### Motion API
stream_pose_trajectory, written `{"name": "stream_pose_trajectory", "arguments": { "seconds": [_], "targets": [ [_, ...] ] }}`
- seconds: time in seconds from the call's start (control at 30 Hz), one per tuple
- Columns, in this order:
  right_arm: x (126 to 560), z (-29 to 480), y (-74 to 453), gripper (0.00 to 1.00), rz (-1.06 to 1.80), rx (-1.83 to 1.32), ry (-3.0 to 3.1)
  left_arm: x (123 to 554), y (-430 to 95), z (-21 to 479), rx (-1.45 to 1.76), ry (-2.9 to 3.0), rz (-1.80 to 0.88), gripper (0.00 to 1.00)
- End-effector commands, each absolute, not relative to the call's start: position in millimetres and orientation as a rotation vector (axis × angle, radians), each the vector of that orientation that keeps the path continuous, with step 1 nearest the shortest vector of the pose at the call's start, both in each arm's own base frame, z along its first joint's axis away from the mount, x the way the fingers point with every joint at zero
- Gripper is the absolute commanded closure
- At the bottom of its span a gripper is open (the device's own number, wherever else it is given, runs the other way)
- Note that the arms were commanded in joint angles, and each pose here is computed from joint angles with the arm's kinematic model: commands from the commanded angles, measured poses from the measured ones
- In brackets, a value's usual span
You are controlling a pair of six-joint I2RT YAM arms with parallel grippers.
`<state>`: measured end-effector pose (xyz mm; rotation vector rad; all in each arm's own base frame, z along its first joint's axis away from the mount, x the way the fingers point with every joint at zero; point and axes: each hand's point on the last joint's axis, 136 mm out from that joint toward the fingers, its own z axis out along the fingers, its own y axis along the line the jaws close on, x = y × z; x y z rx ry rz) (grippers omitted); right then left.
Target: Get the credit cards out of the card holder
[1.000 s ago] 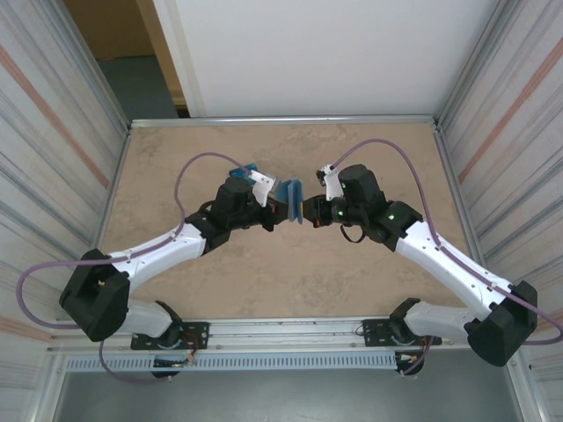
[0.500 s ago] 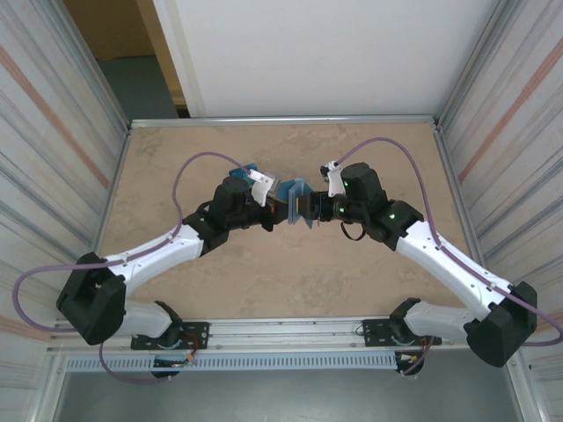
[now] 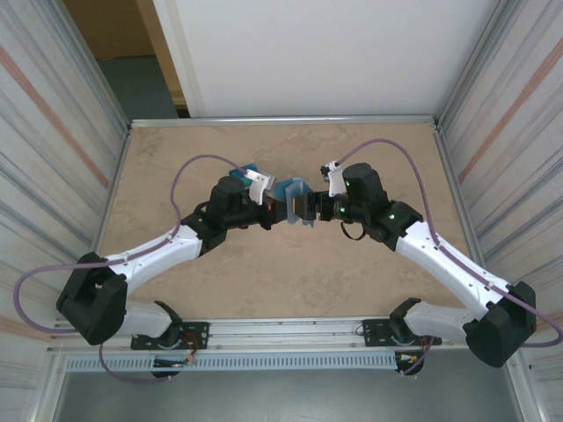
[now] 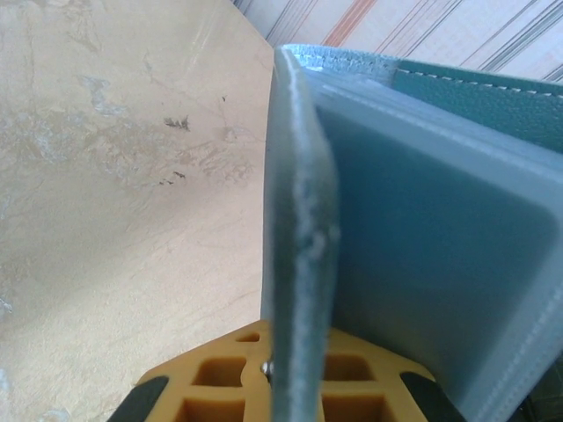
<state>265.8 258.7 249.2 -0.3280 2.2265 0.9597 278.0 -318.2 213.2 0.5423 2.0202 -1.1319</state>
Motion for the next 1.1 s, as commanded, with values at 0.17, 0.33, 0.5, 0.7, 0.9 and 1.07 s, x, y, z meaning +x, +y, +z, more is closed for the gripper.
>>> {"name": "stream_pose_trajectory", "arguments": {
  "seconds": [0.17, 0.33, 0.5, 0.7, 0.9, 1.07],
  "targets": [
    [264.9, 246.4, 258.1, 0.19, 0.947, -0.368, 2.218, 276.0, -318.9, 235.6, 0.529, 1.950, -1.194, 1.00],
    [264.6, 244.1, 257.9, 0.13, 0.936, -0.381, 2.224, 276.1, -319.1, 236.9, 0.527, 1.949, -1.195, 1.00],
    [265.4, 240.7, 258.2, 0.12, 0.920, -0.386, 2.242, 274.6, -320.0, 238.1, 0.536, 1.949, -1.204, 1.00],
    [268.4, 234.7, 257.0, 0.16, 0.891, -0.381, 2.268, 274.7, -319.3, 238.8, 0.533, 1.950, -1.201, 1.00],
    [266.7, 241.2, 260.2, 0.29, 0.935, -0.391, 2.244, 274.8, -319.2, 236.7, 0.536, 1.954, -1.197, 1.00],
    [263.4, 250.9, 261.4, 0.36, 1.026, -0.390, 2.195, 275.0, -318.9, 237.6, 0.534, 1.952, -1.195, 1.00]
  ]
}}
